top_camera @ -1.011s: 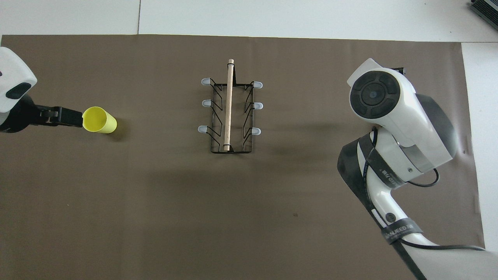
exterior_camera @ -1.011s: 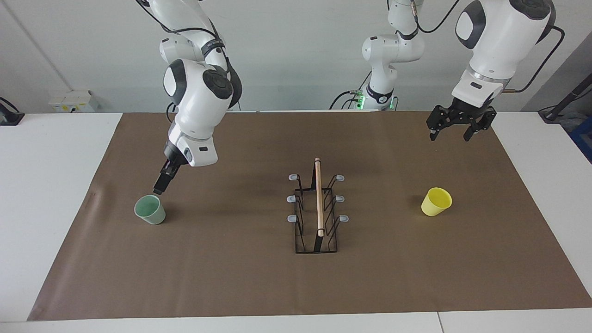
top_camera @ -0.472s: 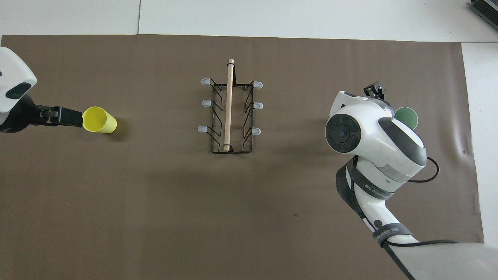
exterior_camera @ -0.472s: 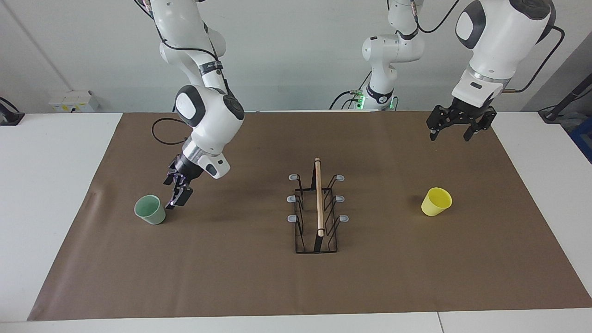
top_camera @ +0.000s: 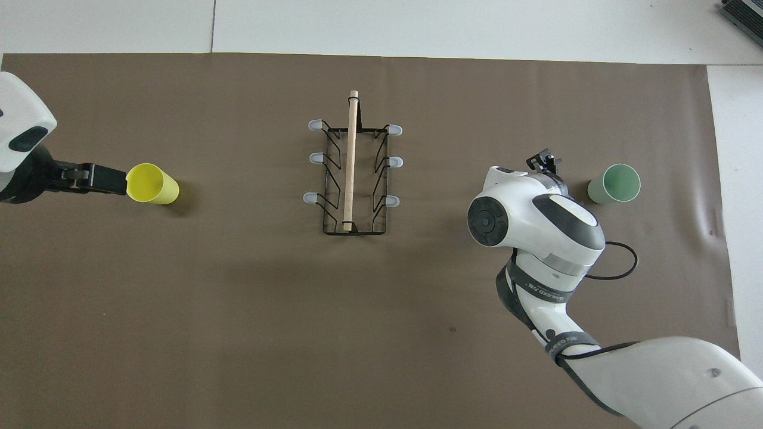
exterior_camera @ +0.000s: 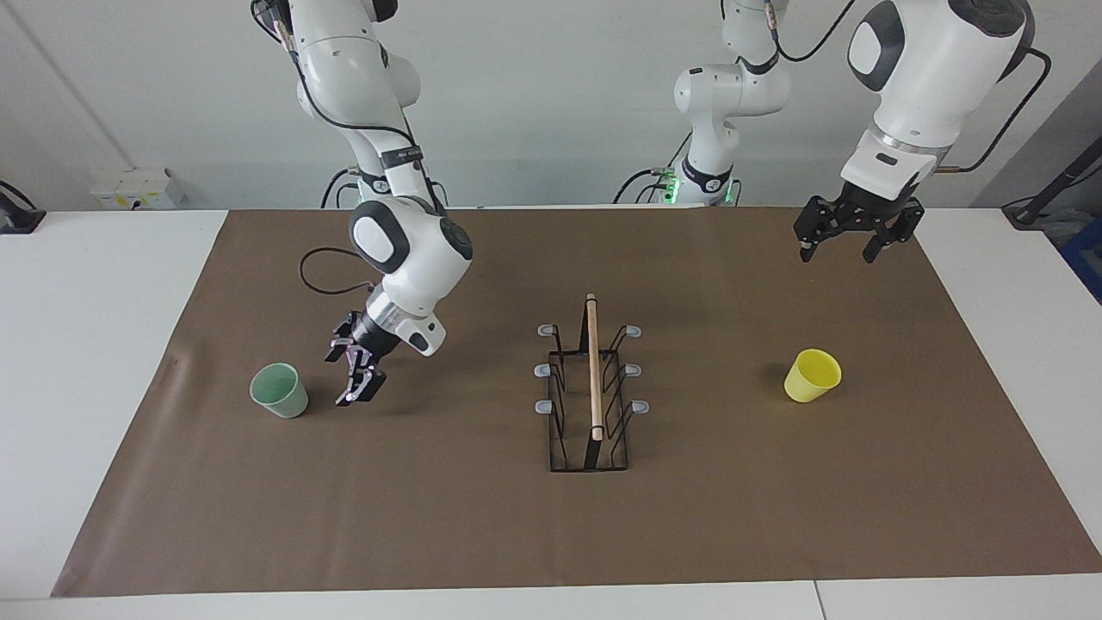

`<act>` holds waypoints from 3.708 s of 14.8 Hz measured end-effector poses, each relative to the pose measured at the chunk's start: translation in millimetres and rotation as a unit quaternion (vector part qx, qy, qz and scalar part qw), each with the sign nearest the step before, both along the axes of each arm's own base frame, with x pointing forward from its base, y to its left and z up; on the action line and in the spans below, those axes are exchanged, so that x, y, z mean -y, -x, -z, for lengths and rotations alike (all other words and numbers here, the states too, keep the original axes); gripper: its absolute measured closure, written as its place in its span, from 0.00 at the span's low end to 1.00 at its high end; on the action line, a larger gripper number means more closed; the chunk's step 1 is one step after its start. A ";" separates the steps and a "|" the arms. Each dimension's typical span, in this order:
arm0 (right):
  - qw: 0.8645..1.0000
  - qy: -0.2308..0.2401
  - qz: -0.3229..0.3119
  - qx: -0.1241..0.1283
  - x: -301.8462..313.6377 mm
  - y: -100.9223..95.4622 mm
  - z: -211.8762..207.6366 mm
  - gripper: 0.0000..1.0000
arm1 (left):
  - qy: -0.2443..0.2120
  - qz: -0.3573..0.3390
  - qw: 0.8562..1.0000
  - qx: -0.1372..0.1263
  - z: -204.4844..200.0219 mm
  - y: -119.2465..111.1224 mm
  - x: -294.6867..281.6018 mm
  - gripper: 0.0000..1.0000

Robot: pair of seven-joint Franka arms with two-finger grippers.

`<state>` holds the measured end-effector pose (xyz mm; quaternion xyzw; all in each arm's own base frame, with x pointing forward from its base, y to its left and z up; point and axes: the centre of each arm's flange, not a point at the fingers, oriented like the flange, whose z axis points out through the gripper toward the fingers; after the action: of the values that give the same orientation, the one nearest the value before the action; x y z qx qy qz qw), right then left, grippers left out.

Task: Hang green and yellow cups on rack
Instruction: 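Lower the right gripper and grasp the pale green cup rim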

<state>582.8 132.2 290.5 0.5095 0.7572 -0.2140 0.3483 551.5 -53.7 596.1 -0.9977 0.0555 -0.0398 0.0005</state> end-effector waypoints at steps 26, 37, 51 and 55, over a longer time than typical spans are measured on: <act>0.997 0.043 0.000 0.063 91.0 12.7 53.0 0.00 | 0.000 0.000 1.000 0.000 0.0 0.0 0.0 0.00; 0.994 0.051 -0.036 0.088 122.4 9.8 54.6 0.05 | 0.000 0.000 1.000 0.000 0.0 0.0 0.0 0.00; 0.995 0.009 0.003 0.100 117.1 5.4 40.4 0.31 | 0.000 0.000 1.000 0.000 0.0 0.0 0.0 0.00; 0.995 -0.025 0.032 0.095 107.8 -2.1 9.8 0.31 | 0.000 0.000 1.000 0.000 0.0 0.0 0.0 0.00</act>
<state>585.0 24.4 280.7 0.5597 0.7094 -0.1570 0.3987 551.5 -53.7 596.1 -0.9977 0.0555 -0.0397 0.0005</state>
